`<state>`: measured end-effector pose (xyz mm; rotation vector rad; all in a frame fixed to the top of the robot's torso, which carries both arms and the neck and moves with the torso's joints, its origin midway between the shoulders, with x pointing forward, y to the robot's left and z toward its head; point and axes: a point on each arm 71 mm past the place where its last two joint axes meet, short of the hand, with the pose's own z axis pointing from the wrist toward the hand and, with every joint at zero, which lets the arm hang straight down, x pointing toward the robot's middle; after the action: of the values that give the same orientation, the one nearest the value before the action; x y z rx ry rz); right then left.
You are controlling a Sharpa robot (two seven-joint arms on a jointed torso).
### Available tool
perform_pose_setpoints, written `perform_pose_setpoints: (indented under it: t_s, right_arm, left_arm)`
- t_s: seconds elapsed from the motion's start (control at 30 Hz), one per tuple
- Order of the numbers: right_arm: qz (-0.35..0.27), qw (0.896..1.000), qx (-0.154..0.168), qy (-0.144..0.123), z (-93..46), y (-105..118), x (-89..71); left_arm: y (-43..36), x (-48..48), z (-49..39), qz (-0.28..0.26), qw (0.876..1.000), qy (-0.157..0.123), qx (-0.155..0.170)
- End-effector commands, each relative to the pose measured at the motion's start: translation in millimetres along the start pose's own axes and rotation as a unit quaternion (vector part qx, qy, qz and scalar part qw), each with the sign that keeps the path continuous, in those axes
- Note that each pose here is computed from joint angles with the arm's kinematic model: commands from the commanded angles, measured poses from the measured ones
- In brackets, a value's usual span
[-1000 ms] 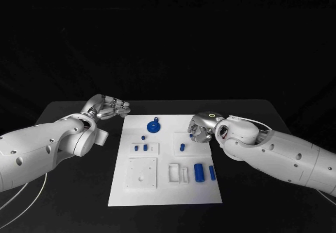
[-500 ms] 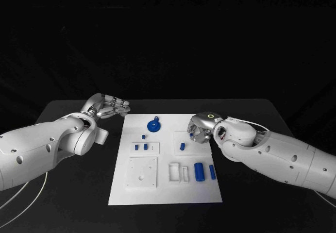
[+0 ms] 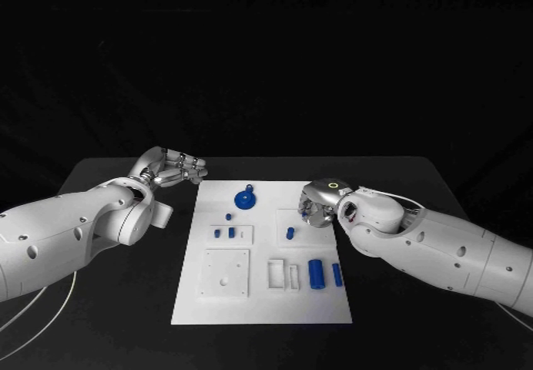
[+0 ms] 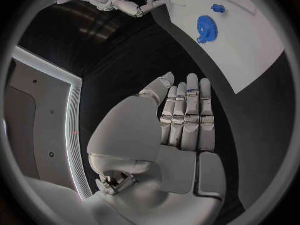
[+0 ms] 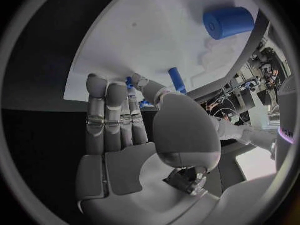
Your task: Assemble the parts on the task board
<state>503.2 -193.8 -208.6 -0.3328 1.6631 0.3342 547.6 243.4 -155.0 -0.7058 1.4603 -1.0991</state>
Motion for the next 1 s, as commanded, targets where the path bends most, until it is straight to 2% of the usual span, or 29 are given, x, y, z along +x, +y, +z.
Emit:
perform_pose_setpoints:
  t_s: [0.03,0.63,1.0]
  right_arm:
    - [-0.016,1.0,0.003,0.014,-0.5,1,9.7]
    - [0.001,0.999,-0.002,-0.041,-2.3,7,3.7]
    - [0.048,0.997,-0.018,-0.06,-9.2,16,-23.0]
  left_arm:
    - [-1.7,0.3,0.4,-0.004,1.0,-0.001,0.002]
    - [0.0,-2.1,1.5,-0.002,1.0,-0.004,-0.001]
    - [0.9,-3.9,1.6,-0.001,1.0,-0.007,-0.002]
